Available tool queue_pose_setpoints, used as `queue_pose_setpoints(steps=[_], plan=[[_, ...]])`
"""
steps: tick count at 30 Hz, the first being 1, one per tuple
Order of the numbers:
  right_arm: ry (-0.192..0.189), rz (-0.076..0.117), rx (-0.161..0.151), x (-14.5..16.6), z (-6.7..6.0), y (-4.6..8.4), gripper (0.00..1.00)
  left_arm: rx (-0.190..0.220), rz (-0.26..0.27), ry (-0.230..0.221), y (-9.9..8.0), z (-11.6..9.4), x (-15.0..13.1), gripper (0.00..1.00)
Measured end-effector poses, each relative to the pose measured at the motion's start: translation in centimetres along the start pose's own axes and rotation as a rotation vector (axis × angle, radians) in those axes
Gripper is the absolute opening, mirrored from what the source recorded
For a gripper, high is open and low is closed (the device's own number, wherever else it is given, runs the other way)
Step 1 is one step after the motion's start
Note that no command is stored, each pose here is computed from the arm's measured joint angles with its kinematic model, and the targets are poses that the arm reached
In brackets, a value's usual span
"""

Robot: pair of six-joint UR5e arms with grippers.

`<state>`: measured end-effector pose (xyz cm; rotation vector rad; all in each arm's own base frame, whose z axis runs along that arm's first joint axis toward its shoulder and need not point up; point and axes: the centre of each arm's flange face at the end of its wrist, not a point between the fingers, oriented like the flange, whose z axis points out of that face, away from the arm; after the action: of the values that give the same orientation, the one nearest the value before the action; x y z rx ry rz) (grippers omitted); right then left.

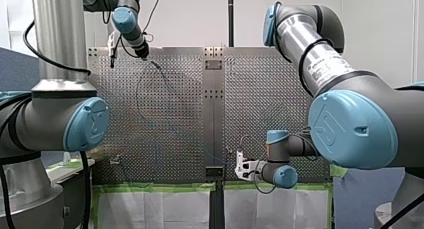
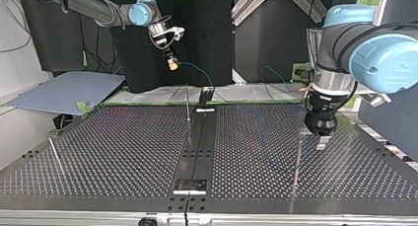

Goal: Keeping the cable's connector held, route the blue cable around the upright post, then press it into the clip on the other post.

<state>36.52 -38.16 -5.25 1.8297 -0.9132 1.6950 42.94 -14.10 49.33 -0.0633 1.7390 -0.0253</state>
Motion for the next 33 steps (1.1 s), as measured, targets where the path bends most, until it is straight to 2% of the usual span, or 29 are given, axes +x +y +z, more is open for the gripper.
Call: queue_pose_setpoints(steps=[19, 25, 29, 33], plan=[[-0.001, 0.000, 0.002, 0.0, 0.0, -0.1, 0.00, 0.008, 0.007, 0.001, -0.6, -0.2, 0.1, 1.00], [-0.001, 0.000, 0.002, 0.0, 0.0, -0.1, 0.00, 0.047, 0.031, -0.008, -1.6, -0.3, 0.2, 1.00], [-0.001, -0.001, 0.003, 0.0, 0.0, -0.2, 0.00, 0.095, 0.064, 0.008, -2.7, 0.3, 1.0, 1.00], [-0.002, -0.002, 0.007, 0.0, 0.0, -0.4, 0.00, 0.124, 0.103, 0.018, -3.8, 0.7, 1.8, 1.00]])
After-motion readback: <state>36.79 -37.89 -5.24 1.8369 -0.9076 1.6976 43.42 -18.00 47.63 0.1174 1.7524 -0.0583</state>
